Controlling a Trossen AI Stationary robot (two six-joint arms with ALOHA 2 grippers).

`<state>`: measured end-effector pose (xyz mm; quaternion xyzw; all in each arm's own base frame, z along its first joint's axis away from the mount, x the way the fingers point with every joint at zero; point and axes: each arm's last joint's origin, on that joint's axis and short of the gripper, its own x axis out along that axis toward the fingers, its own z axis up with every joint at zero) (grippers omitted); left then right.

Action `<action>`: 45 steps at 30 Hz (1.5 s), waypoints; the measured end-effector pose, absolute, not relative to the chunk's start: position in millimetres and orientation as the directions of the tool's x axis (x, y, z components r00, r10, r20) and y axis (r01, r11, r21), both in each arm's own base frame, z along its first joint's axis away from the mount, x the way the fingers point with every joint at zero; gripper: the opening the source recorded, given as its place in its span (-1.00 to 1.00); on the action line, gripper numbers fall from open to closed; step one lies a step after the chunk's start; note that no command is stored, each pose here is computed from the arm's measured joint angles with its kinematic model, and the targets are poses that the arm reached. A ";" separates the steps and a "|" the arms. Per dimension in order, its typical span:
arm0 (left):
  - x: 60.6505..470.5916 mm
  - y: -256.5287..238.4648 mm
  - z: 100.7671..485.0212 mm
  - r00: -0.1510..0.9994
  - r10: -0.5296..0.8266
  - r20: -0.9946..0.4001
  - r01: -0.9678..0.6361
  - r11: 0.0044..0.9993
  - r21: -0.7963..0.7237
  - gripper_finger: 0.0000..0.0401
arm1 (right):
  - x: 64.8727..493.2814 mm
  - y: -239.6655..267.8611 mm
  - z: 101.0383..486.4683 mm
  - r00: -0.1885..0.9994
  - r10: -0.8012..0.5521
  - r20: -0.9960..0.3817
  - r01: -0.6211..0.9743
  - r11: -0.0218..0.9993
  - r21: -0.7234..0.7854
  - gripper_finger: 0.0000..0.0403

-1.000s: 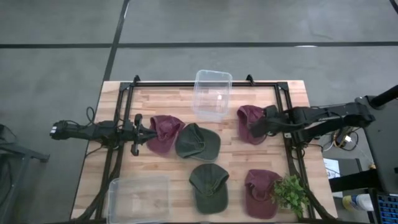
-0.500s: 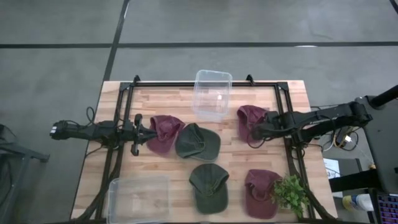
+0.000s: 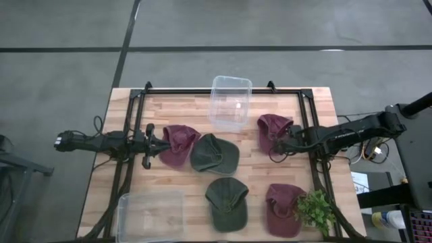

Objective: Pick & Place hat
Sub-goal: Put the top right red cap into the top transparent bin

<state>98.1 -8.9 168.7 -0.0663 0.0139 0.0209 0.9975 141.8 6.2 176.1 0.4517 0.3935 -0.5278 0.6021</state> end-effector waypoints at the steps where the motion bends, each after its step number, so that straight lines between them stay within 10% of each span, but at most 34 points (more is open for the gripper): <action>1: 98.1 -8.9 168.6 0.999 0.040 -0.031 -0.044 0.990 -0.132 -0.70 | 141.5 6.2 173.5 0.137 -0.280 -0.950 0.990 0.035 0.133 -0.15; 9: 98.1 -8.9 168.6 0.999 0.039 -0.031 -0.043 0.990 -0.132 -0.70 | 141.6 5.4 161.7 0.174 -0.305 -0.936 0.985 0.068 0.161 -0.28; 18: 98.1 -9.0 168.6 0.999 0.039 -0.031 -0.043 0.990 -0.132 -0.70 | 145.6 4.0 164.0 0.213 -0.364 -0.907 0.976 0.131 0.177 -0.90; 45: 98.2 -8.9 168.5 0.999 0.040 -0.032 -0.044 0.990 -0.131 -0.70 | 137.5 -0.9 275.4 0.190 -0.509 -0.840 0.980 0.052 0.190 -0.94</action>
